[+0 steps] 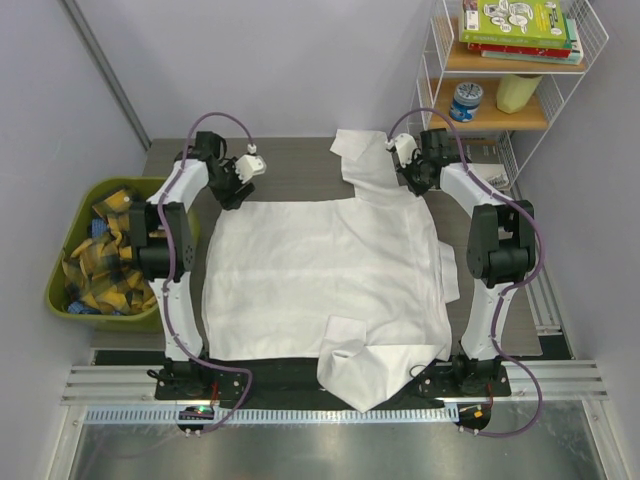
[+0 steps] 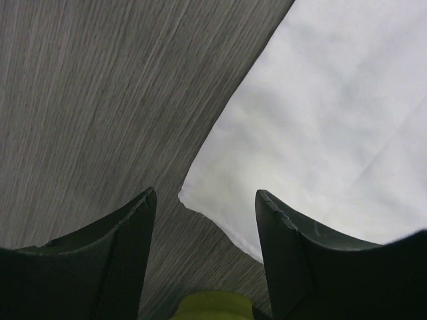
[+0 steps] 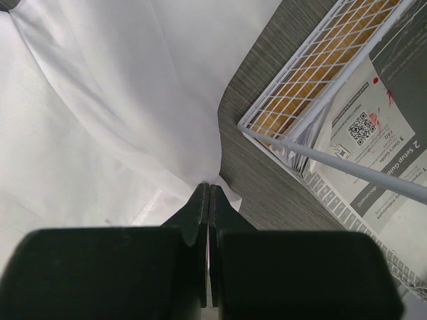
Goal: Fold and stack the long sleeve shirts
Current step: Fold the shirt
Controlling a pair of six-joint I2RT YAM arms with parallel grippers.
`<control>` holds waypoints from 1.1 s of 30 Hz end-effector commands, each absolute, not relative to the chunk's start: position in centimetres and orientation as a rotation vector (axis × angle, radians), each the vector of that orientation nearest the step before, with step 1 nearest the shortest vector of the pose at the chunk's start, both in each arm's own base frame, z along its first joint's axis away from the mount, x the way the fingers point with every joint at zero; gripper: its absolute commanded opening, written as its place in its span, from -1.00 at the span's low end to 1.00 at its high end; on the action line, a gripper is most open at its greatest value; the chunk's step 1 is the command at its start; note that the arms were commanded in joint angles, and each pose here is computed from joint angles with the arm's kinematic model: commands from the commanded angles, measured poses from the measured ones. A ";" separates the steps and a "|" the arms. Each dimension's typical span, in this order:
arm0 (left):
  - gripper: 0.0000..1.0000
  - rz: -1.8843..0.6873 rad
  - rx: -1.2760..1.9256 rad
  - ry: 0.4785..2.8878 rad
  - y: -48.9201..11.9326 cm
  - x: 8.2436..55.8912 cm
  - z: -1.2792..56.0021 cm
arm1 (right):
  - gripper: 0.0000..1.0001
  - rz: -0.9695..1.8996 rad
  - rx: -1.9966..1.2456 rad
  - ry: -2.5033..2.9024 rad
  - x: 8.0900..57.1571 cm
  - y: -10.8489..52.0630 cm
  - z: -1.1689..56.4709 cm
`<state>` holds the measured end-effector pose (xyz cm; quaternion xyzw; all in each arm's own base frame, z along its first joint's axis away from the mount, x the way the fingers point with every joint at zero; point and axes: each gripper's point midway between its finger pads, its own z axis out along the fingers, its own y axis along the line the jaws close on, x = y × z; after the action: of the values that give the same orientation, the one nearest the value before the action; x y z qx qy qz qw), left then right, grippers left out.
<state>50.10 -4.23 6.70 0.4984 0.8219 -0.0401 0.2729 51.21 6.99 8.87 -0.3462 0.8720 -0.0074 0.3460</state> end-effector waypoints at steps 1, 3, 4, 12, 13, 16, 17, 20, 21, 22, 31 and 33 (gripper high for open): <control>0.22 -0.067 1.389 2.209 -2.6 50.5 6.7 | -0.98 -0.060 -0.872 2.139 52.6 7.2 13.9; 0.17 -0.057 1.397 2.204 -2.3 50.9 6.4 | -0.98 -0.065 -0.872 2.137 52.7 7.1 14.1; 0.16 -0.058 1.398 2.205 -2.3 51.0 6.3 | -0.98 -0.068 -0.870 2.133 52.8 7.1 14.3; 0.12 -0.017 1.430 2.236 -1.4 52.0 4.2 | -0.98 -0.083 -0.866 2.132 53.3 7.0 14.4; 0.10 -0.019 1.437 2.232 -1.5 52.1 4.0 | -0.98 -0.082 -0.865 2.130 53.4 7.0 14.5; 0.06 -0.040 1.448 2.229 -1.7 51.9 3.9 | -0.98 -0.088 -0.870 2.131 53.5 7.0 14.4; 0.06 -0.047 1.446 2.223 -1.8 52.0 4.0 | -0.97 -0.089 -0.870 2.134 53.5 6.9 14.3; 0.06 -0.030 1.424 2.208 -1.8 52.6 4.5 | -0.98 -0.087 -0.874 2.134 53.6 7.0 14.3; 0.06 -0.029 1.420 2.208 -1.8 52.8 4.6 | -0.98 -0.087 -0.875 2.135 53.6 7.0 14.3; 0.05 -0.039 1.427 2.218 -1.8 52.7 4.1 | -0.97 -0.087 -0.877 2.136 53.7 7.0 14.2; -0.38 -0.086 1.471 2.237 -2.0 52.3 3.1 | -0.97 -0.094 -0.879 2.131 53.9 7.0 14.3; -0.50 -0.110 1.474 2.228 -2.3 52.2 3.5 | -0.98 -0.092 -0.879 2.127 54.0 7.1 14.5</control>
<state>52.13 -1.95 2.70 0.5272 0.8182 -0.0234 0.2282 52.62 6.86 11.02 -0.3467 0.8620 -0.0225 0.3692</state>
